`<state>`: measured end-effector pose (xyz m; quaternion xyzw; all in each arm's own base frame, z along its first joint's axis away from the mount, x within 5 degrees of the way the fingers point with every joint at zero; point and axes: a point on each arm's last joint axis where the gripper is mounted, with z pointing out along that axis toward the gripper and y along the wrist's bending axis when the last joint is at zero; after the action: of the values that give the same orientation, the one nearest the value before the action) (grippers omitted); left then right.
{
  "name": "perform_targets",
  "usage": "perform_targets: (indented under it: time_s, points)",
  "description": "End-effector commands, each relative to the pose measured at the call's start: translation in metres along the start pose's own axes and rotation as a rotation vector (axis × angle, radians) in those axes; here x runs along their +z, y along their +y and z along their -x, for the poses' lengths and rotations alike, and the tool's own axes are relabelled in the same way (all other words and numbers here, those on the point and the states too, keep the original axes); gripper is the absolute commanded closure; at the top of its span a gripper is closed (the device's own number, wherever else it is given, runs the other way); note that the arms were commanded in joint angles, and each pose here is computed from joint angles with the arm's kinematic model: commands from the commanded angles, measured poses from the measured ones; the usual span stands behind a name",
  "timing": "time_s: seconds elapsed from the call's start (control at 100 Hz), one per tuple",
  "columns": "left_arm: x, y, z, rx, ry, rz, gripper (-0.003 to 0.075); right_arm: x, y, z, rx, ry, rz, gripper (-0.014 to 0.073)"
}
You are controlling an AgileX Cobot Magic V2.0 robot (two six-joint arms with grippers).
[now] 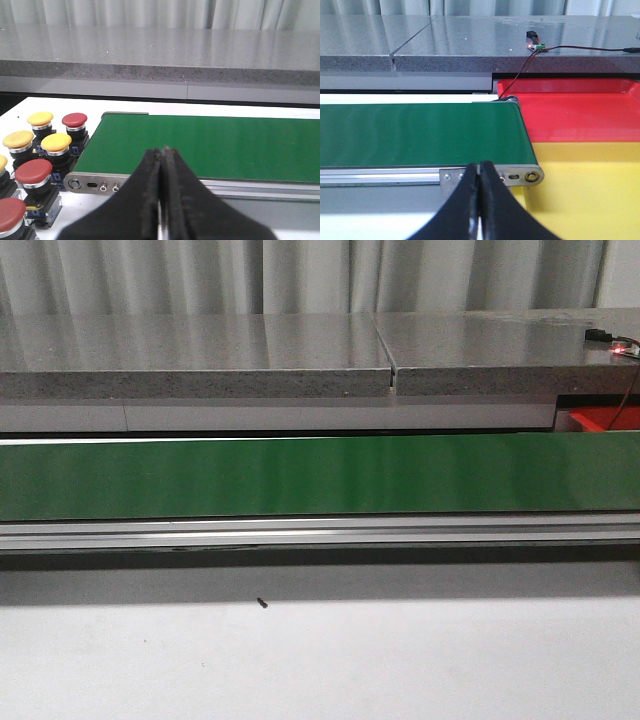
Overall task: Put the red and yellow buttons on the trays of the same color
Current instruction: 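Move the left gripper over the red and yellow buttons beside the belt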
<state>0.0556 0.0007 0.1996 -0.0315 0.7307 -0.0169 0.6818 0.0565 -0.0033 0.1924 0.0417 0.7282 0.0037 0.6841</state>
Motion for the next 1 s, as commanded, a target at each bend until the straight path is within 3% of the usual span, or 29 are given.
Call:
perform_targets:
  time_s: [0.0,0.47,0.99]
  points:
    - [0.000,0.001,-0.003,-0.005,-0.075,0.000,0.0741,-0.003,0.001,0.013,-0.016,-0.114,0.007,0.0685]
    - [-0.002,0.000,0.008,-0.005,-0.084,-0.002,0.0741,-0.003,0.001,0.013,-0.016,-0.114,0.007,0.0685]
    - [0.021,-0.007,0.092,-0.005,0.190,0.007,0.0741,-0.003,0.001,0.013,-0.016,-0.114,0.007,0.0685]
